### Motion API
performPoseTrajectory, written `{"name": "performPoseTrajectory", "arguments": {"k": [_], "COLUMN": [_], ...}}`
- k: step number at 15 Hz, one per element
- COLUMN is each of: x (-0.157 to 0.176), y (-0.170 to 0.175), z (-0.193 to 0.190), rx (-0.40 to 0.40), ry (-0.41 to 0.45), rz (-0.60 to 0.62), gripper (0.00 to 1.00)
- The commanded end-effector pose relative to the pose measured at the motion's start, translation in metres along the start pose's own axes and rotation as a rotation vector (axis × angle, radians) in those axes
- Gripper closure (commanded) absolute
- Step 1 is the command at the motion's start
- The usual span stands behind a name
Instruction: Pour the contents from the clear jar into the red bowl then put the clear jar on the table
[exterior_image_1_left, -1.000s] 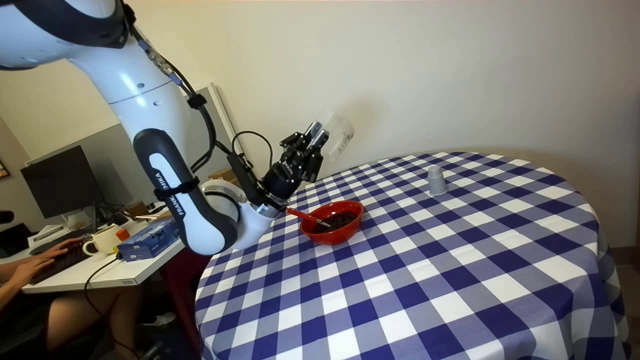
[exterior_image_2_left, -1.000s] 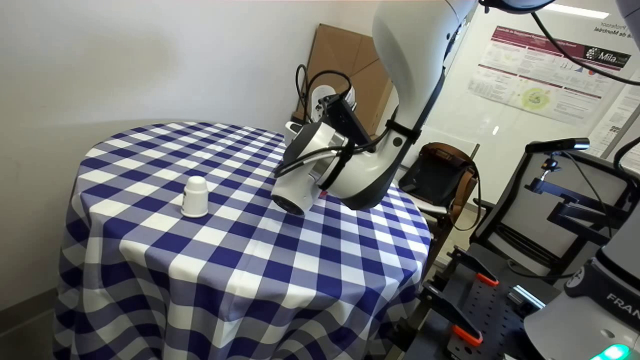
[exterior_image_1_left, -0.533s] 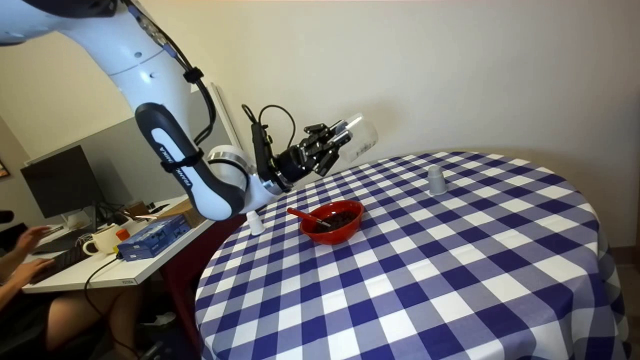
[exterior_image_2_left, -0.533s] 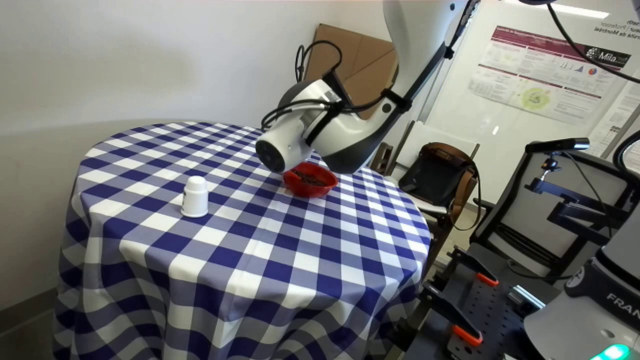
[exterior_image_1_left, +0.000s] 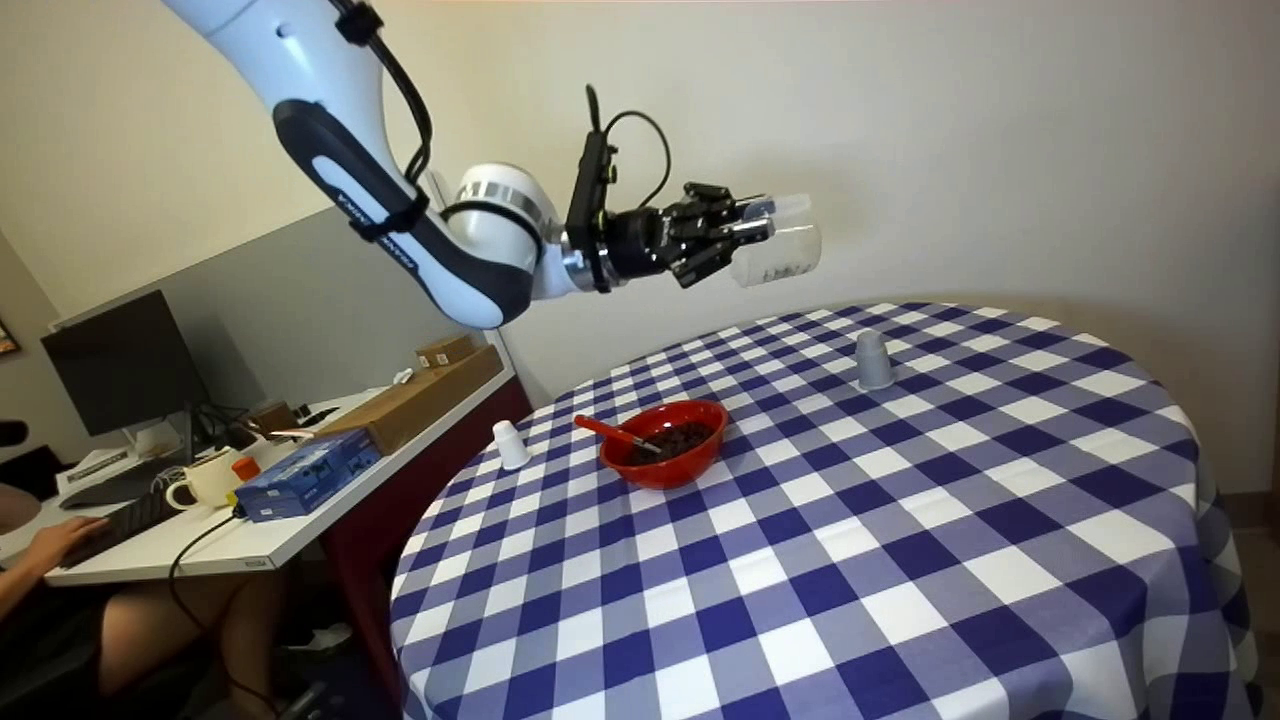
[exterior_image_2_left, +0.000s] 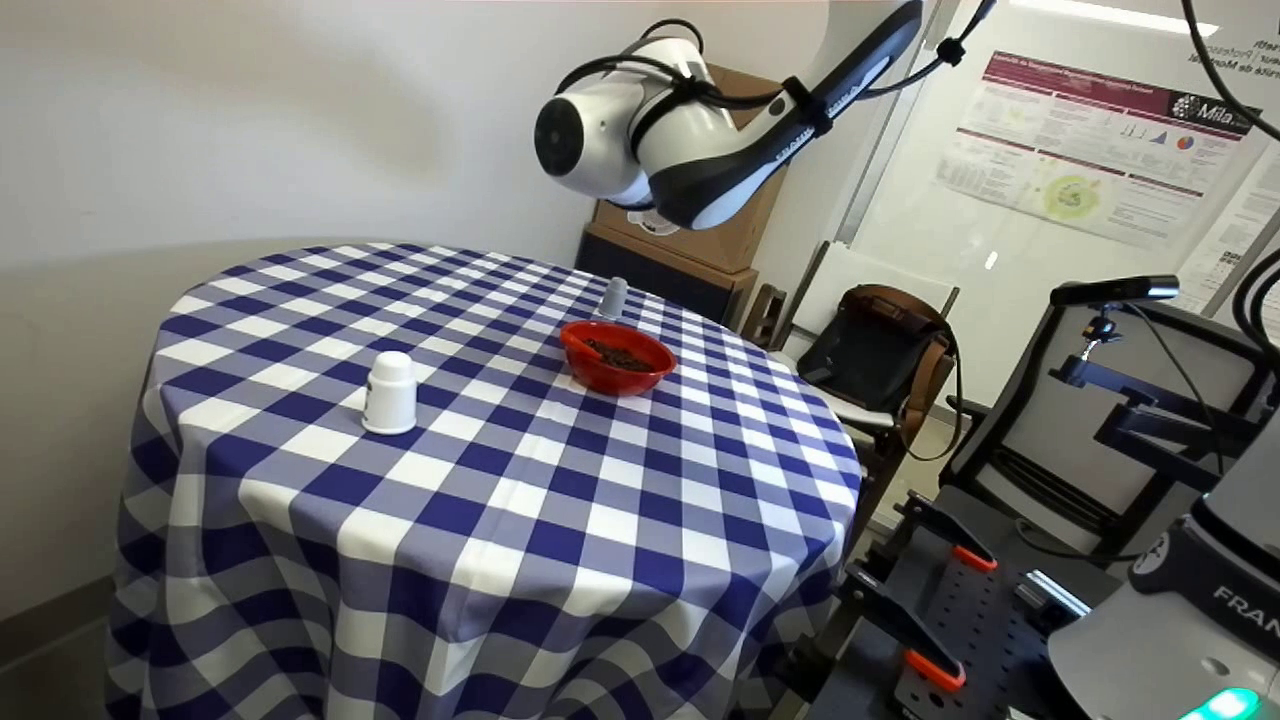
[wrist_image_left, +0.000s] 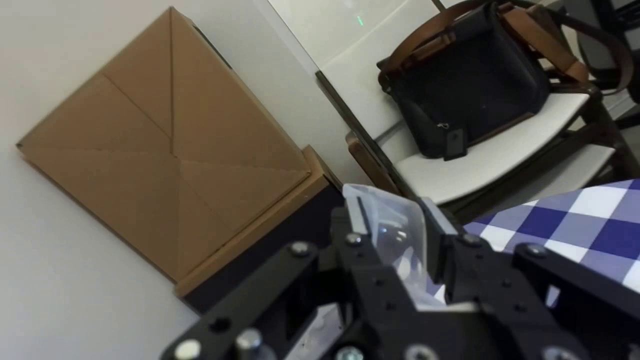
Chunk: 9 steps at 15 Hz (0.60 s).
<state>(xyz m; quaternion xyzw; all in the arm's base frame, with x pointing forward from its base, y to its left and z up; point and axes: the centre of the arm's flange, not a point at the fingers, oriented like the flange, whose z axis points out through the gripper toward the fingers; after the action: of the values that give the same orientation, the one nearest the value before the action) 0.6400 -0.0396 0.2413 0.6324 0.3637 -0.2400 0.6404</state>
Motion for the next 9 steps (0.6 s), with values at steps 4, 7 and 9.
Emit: {"name": "performPoseTrajectory", "arguments": {"k": [4, 7, 9], "x": [-0.015, -0.022, -0.028], "y": [0.045, 0.045, 0.044], "z": [0.111, 0.151, 0.169], "rx": [0.261, 0.386, 0.472], "ry": [0.167, 0.223, 0.267], "rz": [-0.173, -0.261, -0.323], "gripper": [0.89, 0.89, 0.89]}}
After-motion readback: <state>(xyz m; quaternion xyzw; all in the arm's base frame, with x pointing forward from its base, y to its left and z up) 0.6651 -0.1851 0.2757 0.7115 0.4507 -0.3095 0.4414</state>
